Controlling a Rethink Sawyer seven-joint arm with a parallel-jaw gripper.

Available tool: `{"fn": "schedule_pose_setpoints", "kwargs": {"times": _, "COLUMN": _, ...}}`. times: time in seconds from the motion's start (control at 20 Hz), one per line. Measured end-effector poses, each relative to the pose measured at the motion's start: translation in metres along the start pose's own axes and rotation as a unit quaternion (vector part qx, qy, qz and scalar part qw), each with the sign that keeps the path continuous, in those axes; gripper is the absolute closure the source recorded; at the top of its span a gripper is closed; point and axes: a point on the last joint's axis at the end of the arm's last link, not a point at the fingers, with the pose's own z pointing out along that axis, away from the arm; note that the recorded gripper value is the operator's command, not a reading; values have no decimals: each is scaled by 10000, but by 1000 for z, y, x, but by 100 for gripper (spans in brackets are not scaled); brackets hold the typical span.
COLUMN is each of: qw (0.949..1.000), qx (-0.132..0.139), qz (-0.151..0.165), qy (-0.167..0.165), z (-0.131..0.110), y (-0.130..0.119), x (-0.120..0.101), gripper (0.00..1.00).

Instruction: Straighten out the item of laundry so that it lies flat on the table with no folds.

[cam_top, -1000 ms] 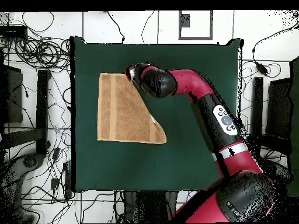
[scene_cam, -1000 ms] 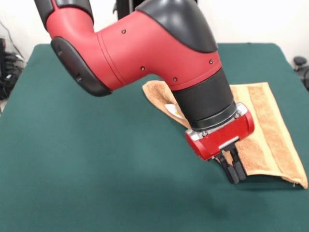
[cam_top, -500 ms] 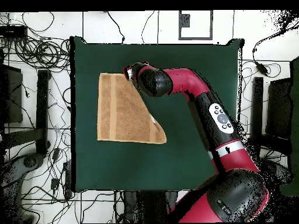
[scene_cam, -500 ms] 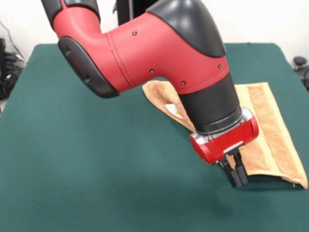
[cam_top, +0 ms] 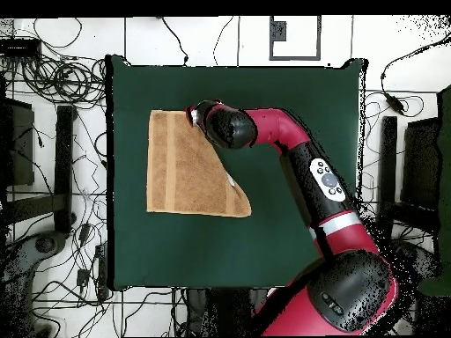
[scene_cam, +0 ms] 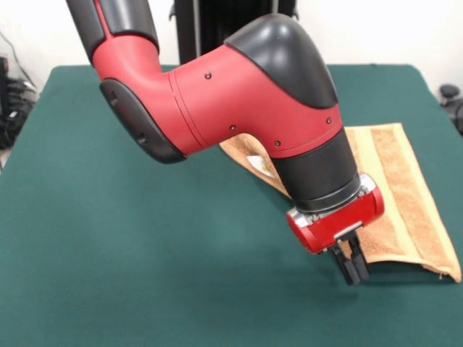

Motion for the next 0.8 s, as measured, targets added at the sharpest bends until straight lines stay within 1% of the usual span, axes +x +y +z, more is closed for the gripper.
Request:
{"fn": "schedule_pose_setpoints", "kwargs": {"times": 0.05, "qw": 10000, "qx": 2, "qz": 0, "qy": -1, "z": 0, "y": 0, "x": 0, "gripper": 0}}
{"fn": "schedule_pose_setpoints", "kwargs": {"times": 0.8, "qw": 9999, "qx": 53, "qz": 19, "qy": -123, "z": -1, "y": -5, "x": -2, "gripper": 0}}
